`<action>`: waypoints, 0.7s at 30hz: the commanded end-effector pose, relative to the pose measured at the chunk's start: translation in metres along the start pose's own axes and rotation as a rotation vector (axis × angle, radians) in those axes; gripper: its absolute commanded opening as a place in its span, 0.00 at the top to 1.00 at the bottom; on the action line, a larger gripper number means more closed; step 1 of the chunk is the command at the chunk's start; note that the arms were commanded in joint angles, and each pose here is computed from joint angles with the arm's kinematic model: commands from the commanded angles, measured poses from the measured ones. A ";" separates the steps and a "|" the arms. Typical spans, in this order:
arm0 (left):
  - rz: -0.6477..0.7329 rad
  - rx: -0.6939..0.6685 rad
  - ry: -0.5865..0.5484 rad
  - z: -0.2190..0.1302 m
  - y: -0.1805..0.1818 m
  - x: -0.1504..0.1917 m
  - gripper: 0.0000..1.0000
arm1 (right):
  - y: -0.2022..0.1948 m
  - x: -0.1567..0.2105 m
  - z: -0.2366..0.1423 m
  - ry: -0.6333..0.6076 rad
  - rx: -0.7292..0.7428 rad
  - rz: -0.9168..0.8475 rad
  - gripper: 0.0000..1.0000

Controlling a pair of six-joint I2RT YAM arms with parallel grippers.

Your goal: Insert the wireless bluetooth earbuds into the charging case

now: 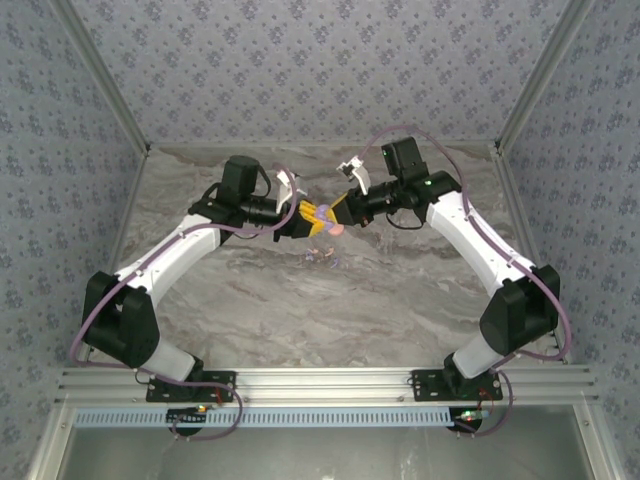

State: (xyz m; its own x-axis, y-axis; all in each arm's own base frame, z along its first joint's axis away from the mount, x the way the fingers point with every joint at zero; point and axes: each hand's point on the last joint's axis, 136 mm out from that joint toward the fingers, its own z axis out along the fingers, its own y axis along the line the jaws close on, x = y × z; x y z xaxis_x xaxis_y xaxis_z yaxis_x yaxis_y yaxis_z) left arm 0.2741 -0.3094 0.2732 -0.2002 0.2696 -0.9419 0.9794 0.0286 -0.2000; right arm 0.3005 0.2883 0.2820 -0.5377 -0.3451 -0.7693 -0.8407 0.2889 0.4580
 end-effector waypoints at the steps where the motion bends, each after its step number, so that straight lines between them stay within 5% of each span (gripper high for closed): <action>1: 0.010 0.010 -0.014 0.008 -0.001 -0.008 0.74 | 0.015 -0.017 -0.010 -0.066 -0.029 -0.041 0.86; 11: -0.002 -0.008 -0.031 0.008 0.003 -0.011 0.66 | 0.014 -0.020 -0.018 -0.096 -0.024 -0.035 0.87; 18: -0.008 0.014 -0.027 0.009 0.001 -0.012 0.95 | 0.007 -0.015 -0.017 -0.082 0.004 -0.022 0.86; 21: -0.012 0.033 -0.025 0.009 -0.001 -0.011 1.00 | 0.001 -0.013 -0.016 -0.074 0.037 -0.013 0.81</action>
State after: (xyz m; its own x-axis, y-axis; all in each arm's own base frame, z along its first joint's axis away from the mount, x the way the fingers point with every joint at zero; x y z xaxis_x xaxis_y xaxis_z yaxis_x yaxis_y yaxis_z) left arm 0.2793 -0.3171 0.2779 -0.2197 0.2454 -0.9442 0.9755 0.0420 -0.2161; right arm 0.3060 0.2824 0.2909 -0.5306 -0.2967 -0.7940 -0.8410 0.3011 0.4495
